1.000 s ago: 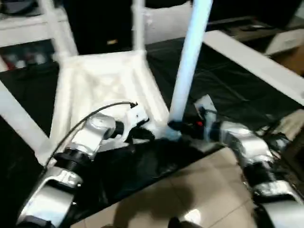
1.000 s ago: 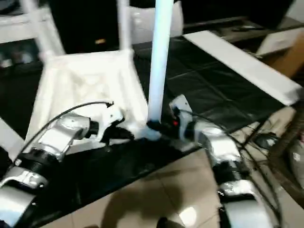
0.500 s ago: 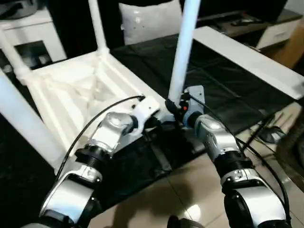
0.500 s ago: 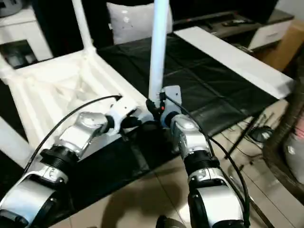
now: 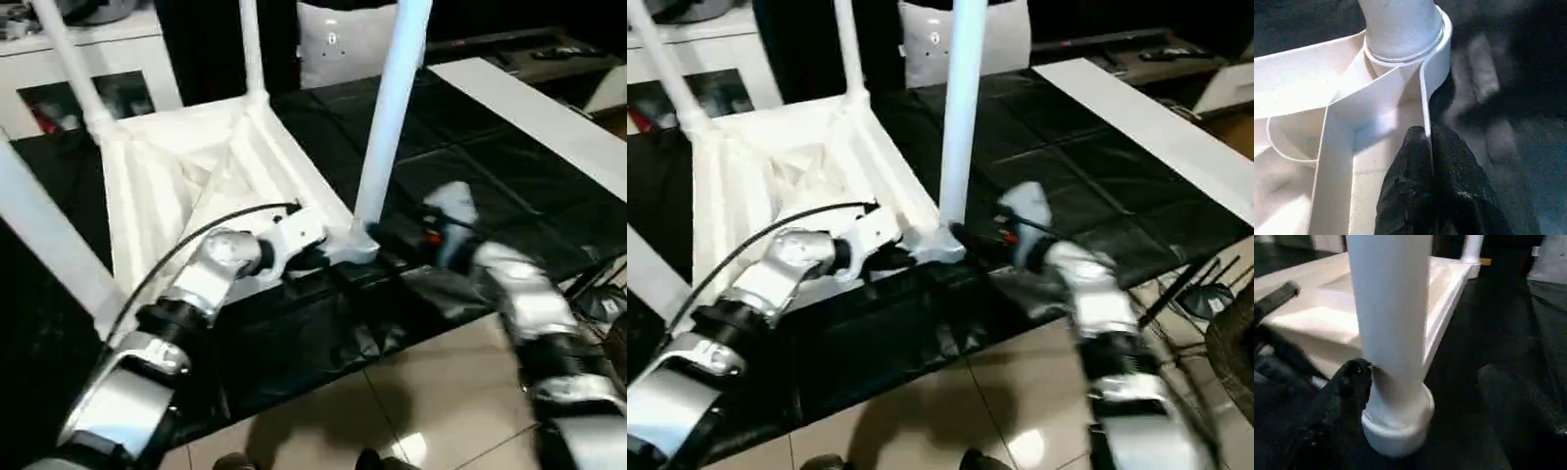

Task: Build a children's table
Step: Rotate leg to tighten

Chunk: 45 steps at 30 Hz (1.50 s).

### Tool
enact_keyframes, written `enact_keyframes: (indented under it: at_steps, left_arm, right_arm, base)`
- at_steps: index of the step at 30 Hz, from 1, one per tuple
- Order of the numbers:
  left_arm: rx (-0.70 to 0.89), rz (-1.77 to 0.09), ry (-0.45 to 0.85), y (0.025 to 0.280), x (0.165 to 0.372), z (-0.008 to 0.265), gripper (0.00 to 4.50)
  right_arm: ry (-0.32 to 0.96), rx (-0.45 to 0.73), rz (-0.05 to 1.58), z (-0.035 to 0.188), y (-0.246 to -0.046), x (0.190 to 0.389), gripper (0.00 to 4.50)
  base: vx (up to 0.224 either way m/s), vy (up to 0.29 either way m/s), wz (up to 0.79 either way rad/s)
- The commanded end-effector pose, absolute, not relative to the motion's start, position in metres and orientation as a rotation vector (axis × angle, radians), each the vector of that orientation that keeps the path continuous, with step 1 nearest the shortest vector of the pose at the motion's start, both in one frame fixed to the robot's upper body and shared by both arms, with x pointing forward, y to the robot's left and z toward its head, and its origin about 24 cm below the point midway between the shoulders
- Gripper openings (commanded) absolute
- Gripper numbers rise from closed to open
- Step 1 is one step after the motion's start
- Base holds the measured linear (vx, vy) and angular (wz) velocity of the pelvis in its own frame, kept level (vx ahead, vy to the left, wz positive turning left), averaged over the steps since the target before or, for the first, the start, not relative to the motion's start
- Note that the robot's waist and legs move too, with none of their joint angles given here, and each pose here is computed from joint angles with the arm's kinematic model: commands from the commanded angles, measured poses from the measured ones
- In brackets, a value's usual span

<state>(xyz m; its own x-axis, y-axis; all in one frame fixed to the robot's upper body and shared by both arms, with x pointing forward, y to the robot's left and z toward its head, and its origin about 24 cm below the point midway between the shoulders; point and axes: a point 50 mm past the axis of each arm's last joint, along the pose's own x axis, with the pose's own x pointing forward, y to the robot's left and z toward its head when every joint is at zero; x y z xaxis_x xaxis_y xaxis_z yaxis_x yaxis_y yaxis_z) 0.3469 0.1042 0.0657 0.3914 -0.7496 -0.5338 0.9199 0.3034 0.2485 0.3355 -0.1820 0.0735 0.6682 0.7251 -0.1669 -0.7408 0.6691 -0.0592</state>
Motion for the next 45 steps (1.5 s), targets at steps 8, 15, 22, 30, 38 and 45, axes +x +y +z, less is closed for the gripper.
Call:
enact_keyframes:
  at_steps: [8, 15, 22, 30, 38, 45]
  left_arm:
    - [0.752, -1.464, 0.272, 0.109, 0.331, 0.072, 0.0]
    - [0.717, -1.663, 0.219, 0.1, 0.32, 0.079, 0.0]
    - [0.715, -1.772, 0.22, 0.095, 0.313, 0.08, 0.0]
    - [0.722, -1.784, 0.232, 0.098, 0.313, 0.08, 0.0]
    - [0.712, -1.775, 0.252, 0.1, 0.313, 0.078, 0.0]
    - [0.575, -1.619, 0.319, 0.101, 0.321, 0.077, 0.0]
  right_arm:
    - [0.183, -0.238, 1.148, 0.084, -0.201, 0.313, 4.22]
    - [0.27, -0.219, 1.361, 0.079, -0.19, 0.304, 3.57]
    - [0.309, -0.19, 1.469, 0.074, -0.181, 0.303, 2.95]
    - [0.348, -0.156, 1.531, 0.066, -0.177, 0.301, 2.31]
    - [0.352, -0.123, 1.548, 0.057, -0.174, 0.298, 1.96]
    - [0.328, -0.039, 1.44, 0.052, -0.162, 0.296, 1.91]
  base:
    - [0.0, 0.0, 0.0]
    - [0.0, 0.0, 0.0]
    - [0.0, 0.0, 0.0]
    - [0.0, 0.0, 0.0]
    - [0.0, 0.0, 0.0]
    - [0.0, 0.0, 0.0]
